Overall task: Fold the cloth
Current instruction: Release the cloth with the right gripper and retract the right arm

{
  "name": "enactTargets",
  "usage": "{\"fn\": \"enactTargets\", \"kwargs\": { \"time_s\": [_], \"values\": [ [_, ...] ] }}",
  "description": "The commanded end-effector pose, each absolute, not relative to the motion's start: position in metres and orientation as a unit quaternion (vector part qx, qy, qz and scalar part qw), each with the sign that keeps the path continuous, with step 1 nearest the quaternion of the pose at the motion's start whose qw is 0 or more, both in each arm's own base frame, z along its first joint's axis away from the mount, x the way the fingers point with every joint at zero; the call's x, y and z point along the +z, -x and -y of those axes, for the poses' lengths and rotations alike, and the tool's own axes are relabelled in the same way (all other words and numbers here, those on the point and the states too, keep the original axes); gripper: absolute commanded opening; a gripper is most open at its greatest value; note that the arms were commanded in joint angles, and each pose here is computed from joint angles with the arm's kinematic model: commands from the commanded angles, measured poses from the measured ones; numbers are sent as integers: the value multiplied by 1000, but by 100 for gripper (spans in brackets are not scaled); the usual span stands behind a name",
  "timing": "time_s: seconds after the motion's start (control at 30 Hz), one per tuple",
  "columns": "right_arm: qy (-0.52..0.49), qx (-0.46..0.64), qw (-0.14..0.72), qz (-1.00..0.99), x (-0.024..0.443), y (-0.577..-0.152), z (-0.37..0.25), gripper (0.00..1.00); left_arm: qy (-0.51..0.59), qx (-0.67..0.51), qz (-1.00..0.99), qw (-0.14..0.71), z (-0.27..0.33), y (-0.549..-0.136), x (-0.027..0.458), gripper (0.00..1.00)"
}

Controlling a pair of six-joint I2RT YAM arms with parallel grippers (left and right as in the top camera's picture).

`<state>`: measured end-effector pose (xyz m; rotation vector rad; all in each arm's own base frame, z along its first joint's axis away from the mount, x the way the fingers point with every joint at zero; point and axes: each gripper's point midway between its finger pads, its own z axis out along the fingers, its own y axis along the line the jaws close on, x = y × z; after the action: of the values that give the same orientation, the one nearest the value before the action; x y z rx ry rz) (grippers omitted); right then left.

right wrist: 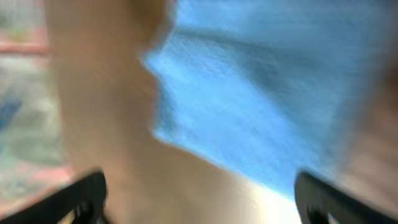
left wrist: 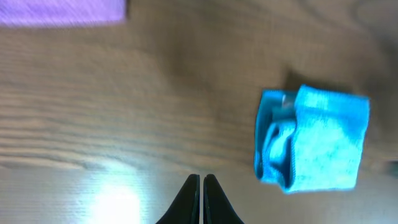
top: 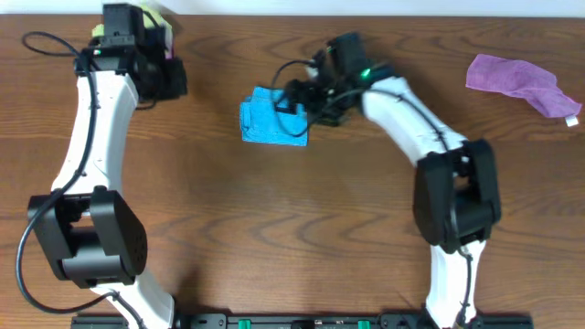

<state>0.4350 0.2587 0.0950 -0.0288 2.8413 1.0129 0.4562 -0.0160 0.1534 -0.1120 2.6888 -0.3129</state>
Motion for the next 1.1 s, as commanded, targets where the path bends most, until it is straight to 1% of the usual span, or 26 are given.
{"fn": "enactTargets", "kwargs": {
  "time_s": [0.0, 0.1, 0.17, 0.23, 0.33, 0.4, 0.47, 0.5, 0.53, 0.57, 0.67, 0.77, 0.8, 0.87, 0.93, 1.07],
  "values": [
    [98, 210, 177, -957, 162, -452, -213, 95, 11, -125, -973, 193, 33, -448, 138, 6],
    [113, 116, 186, -969, 191, -437, -175, 91, 1, -126, -974, 188, 40, -445, 128, 6],
    [118, 72, 197, -971, 211, -424, -155, 90, 1, -128, -974, 185, 42, -443, 118, 6],
    [124, 37, 216, -968, 236, -410, -137, 91, -1, -140, -973, 183, 46, -440, 106, 24],
    [115, -7, 241, -964, 268, -390, -112, 93, -1, -176, -968, 180, 58, -436, 94, 41],
    [109, -24, 249, -962, 287, -371, -96, 95, -4, -198, -964, 179, 66, -434, 90, 46],
    [103, -40, 249, -962, 300, -351, -79, 98, -7, -216, -960, 179, 72, -433, 89, 56],
    [100, -48, 248, -962, 305, -344, -73, 99, -9, -223, -958, 179, 74, -432, 88, 59],
    [94, -59, 250, -962, 310, -334, -64, 99, -10, -231, -956, 179, 77, -432, 88, 72],
    [90, -59, 255, -961, 316, -327, -59, 99, -11, -235, -956, 178, 78, -431, 87, 82],
    [73, -59, 286, -954, 334, -304, -43, 99, -11, -241, -955, 171, 81, -426, 83, 85],
    [62, -61, 306, -948, 344, -280, -29, 99, -15, -262, -951, 167, 88, -424, 82, 97],
    [55, -63, 311, -947, 345, -272, -23, 99, -16, -270, -948, 166, 92, -423, 81, 98],
    [42, -65, 319, -944, 345, -258, -14, 99, -12, -276, -946, 168, 96, -425, 79, 95],
    [29, -68, 327, -942, 344, -243, -5, 99, -11, -278, -945, 172, 101, -427, 76, 95],
    [24, -73, 346, -935, 340, -217, 5, 99, -5, -293, -940, 175, 112, -433, 70, 95]
  ]
}}
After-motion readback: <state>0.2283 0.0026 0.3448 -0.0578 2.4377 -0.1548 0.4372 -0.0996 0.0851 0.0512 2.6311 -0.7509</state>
